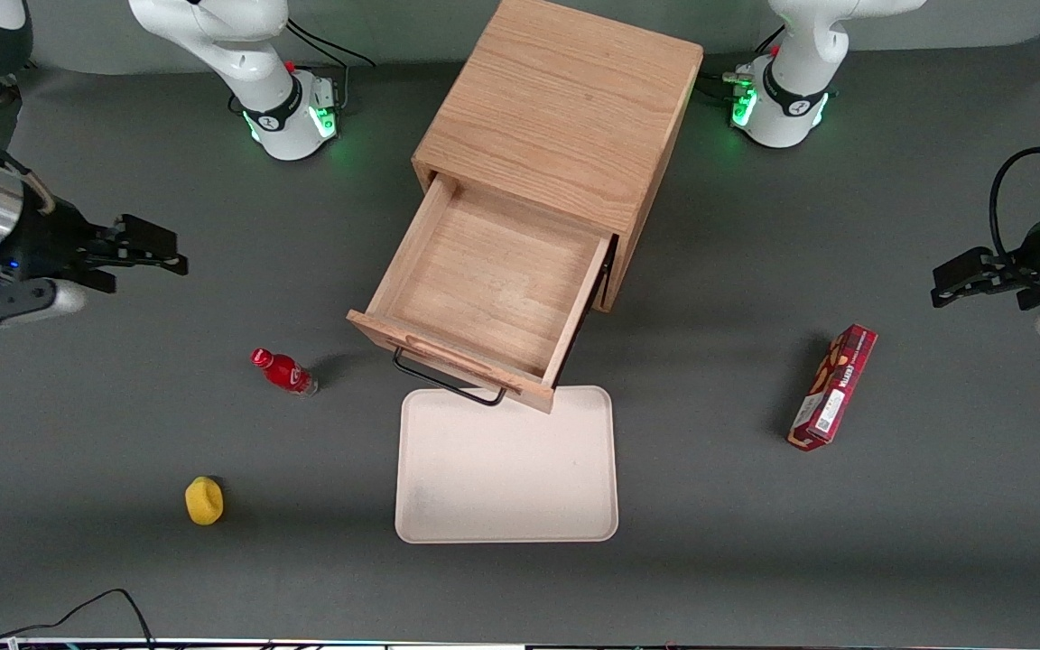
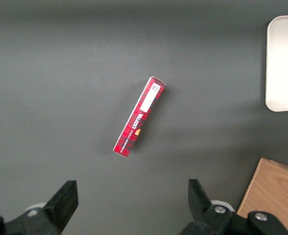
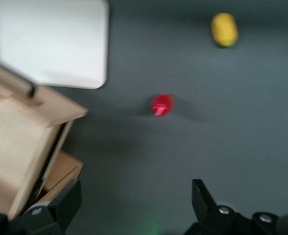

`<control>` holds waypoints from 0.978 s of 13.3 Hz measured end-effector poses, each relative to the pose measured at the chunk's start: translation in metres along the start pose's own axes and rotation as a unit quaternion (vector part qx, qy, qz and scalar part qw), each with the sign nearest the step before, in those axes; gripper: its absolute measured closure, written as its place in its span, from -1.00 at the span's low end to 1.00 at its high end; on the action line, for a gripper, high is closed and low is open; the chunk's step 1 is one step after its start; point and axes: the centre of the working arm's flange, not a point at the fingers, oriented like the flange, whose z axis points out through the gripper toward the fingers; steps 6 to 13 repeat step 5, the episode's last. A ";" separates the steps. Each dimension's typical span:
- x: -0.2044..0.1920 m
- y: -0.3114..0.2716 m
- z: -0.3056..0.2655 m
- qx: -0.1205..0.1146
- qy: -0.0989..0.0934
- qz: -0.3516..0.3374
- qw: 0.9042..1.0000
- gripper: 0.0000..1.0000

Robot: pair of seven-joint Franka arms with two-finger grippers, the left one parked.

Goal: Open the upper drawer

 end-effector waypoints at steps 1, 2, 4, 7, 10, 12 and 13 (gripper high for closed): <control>-0.002 0.016 0.005 -0.013 0.016 0.025 0.999 -1.00; -0.001 0.028 0.012 -0.019 0.024 0.044 0.999 -1.00; 0.001 0.039 0.023 -0.023 0.025 0.064 0.997 -1.00; 0.001 0.040 0.024 -0.023 0.025 0.067 0.997 -1.00; 0.001 0.040 0.024 -0.023 0.025 0.067 0.997 -1.00; 0.001 0.040 0.024 -0.023 0.025 0.067 0.997 -1.00; 0.001 0.040 0.024 -0.023 0.025 0.067 0.997 -1.00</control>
